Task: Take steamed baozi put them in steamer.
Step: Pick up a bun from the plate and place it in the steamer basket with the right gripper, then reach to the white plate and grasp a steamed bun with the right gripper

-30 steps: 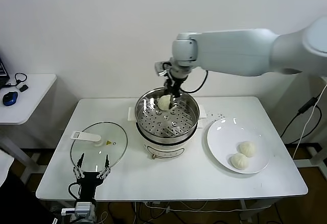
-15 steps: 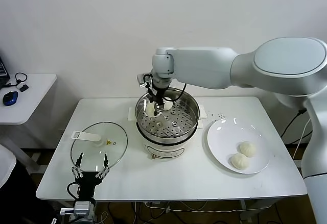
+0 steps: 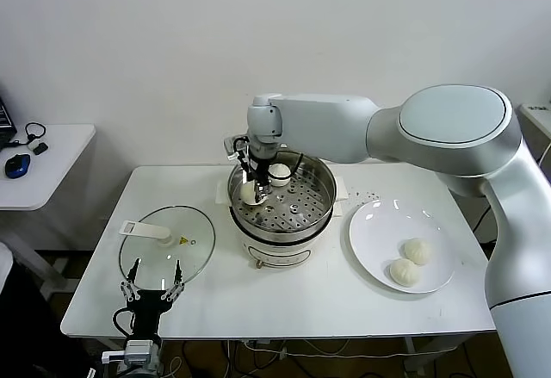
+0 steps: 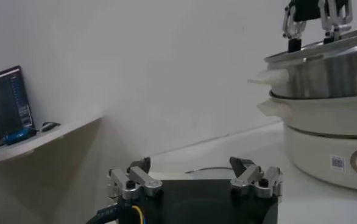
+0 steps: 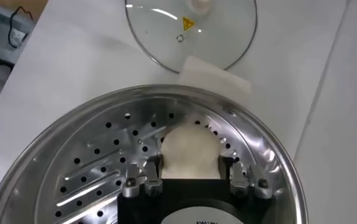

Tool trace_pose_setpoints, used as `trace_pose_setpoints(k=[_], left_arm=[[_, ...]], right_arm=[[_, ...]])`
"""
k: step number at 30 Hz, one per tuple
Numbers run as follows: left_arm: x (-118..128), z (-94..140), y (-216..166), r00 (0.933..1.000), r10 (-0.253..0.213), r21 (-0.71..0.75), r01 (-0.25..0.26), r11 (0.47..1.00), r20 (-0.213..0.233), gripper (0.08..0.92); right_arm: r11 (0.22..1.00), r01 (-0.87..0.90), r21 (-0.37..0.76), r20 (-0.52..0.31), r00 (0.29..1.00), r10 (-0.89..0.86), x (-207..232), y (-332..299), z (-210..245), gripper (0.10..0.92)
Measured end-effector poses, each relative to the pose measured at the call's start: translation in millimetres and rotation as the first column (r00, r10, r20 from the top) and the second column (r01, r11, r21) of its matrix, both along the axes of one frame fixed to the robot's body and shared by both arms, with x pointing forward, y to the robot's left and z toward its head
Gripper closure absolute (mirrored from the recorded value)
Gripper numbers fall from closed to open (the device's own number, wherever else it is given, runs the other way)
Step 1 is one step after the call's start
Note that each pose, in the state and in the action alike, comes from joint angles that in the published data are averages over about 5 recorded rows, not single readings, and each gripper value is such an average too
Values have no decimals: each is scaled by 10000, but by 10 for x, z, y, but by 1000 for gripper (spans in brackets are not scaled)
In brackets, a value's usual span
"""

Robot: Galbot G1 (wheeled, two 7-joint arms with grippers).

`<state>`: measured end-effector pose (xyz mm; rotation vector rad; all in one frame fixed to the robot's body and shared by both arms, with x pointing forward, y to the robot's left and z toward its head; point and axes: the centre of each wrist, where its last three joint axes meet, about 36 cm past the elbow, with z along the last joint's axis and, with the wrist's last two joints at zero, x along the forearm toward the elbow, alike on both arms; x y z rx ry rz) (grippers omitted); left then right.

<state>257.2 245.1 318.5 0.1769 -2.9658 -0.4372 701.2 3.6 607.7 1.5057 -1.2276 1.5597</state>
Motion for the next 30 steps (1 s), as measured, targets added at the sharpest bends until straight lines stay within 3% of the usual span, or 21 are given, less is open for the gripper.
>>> trace_pose_setpoints(k=[6,9,30], left_arm=[[5,3,-4,10000,-6,-6,6,10000,25,177],[2,6,-5,10000,-8,-6,8,10000,27,177],[-31,24,-25,10000,-79,73,79,9999,-8,177]], right_arm=[[9997,52,227,-125,9999,-49,16,-12,-2,234],[9994,74,328,-217,9997,-67,27,-41,30,208],[9985,407,-355,-563,9975,-427,-15,-1037,879,200]])
